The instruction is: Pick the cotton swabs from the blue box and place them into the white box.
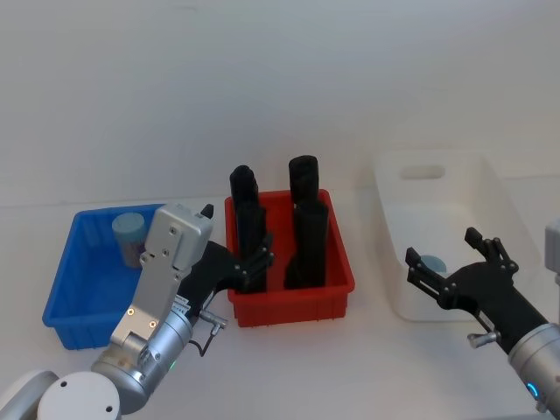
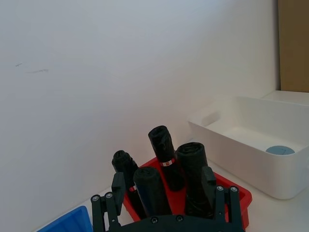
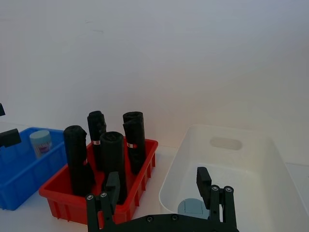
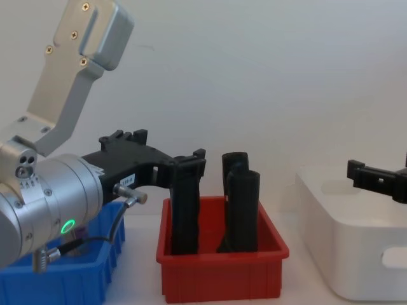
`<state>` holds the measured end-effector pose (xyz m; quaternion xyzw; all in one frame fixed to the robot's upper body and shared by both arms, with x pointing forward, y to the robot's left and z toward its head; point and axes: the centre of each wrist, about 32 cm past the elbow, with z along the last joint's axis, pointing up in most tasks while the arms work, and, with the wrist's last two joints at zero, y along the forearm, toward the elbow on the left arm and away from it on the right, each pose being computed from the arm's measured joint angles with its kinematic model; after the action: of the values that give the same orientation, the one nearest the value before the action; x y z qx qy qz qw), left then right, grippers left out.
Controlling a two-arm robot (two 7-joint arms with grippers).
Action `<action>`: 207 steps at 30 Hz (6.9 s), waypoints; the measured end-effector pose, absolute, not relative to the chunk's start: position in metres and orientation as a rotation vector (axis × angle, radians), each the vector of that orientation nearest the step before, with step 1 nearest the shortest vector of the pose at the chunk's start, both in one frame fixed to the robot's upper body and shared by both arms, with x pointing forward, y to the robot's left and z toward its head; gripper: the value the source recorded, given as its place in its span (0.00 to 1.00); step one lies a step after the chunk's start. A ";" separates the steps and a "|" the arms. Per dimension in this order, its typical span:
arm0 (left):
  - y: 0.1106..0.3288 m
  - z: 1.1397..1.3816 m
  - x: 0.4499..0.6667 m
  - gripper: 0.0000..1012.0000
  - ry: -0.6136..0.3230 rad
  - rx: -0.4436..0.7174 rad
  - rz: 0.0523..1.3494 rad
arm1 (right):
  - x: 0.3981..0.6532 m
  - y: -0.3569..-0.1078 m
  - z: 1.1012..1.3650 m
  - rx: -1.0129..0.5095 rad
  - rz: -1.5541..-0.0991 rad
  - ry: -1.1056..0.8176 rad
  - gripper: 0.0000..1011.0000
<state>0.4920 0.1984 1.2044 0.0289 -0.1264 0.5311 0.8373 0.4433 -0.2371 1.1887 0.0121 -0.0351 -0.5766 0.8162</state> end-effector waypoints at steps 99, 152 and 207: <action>0.198 1.204 0.492 0.99 -0.268 0.061 1.124 | 0.652 -0.193 1.157 -0.048 -0.766 -0.054 0.90; 0.198 1.204 0.492 0.99 -0.268 0.061 1.124 | 0.621 -0.199 1.238 0.087 -0.946 -0.212 0.34; 0.198 1.204 0.492 0.99 -0.268 0.061 1.124 | 0.578 -0.257 1.226 -0.061 -1.275 -0.062 0.91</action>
<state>0.4920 0.1984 1.2044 0.0289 -0.1265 0.5311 0.8373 0.5776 -0.2571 1.2261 -0.0287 -0.0291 -0.5950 0.8026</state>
